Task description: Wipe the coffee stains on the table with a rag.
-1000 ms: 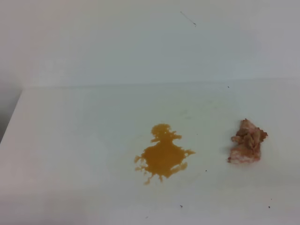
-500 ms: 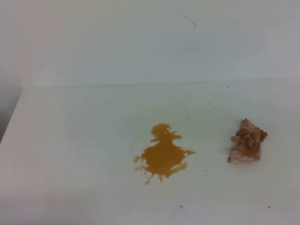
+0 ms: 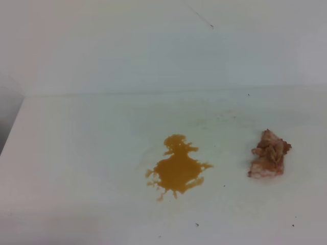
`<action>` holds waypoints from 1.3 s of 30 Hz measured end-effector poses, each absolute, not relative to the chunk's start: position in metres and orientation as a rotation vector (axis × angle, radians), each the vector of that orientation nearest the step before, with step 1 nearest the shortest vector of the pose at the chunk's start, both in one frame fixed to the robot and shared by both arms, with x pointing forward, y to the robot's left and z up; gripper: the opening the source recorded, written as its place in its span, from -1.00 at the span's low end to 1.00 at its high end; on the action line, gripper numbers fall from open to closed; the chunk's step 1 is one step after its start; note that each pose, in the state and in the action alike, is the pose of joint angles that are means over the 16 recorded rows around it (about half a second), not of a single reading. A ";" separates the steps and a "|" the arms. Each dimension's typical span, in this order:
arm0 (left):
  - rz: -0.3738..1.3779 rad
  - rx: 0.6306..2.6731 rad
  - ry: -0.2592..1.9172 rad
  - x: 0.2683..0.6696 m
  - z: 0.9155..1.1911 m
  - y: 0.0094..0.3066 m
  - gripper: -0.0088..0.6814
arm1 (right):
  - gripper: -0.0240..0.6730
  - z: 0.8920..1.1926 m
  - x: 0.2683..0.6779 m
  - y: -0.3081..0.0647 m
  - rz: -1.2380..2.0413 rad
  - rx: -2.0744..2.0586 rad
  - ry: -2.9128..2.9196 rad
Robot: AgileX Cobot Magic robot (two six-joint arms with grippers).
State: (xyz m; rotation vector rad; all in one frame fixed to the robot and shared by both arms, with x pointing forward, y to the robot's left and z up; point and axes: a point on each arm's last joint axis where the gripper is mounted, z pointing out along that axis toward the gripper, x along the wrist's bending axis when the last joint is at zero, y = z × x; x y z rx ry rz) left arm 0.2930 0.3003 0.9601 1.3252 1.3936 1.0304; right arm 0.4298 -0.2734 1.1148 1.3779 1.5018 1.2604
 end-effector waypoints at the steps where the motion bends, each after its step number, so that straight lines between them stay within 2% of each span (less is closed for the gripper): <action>1: 1.030 1.325 1.394 0.293 0.960 0.300 -0.98 | -0.94 1.113 0.435 -0.272 1.250 1.387 1.533; 15: 1.029 1.327 1.395 0.293 0.960 0.300 -0.98 | -0.92 1.078 0.513 -0.246 1.040 1.564 2.057; 25: 1.029 1.327 1.396 0.293 0.960 0.300 -0.98 | -0.82 1.056 0.566 -0.231 0.774 1.667 2.165; 29: 1.029 1.327 1.396 0.293 0.960 0.300 -0.98 | -0.62 1.045 0.584 -0.224 0.716 1.674 2.183; 39: 1.029 1.327 1.396 0.293 0.960 0.300 -0.98 | 0.07 1.007 0.617 -0.215 0.632 1.709 2.247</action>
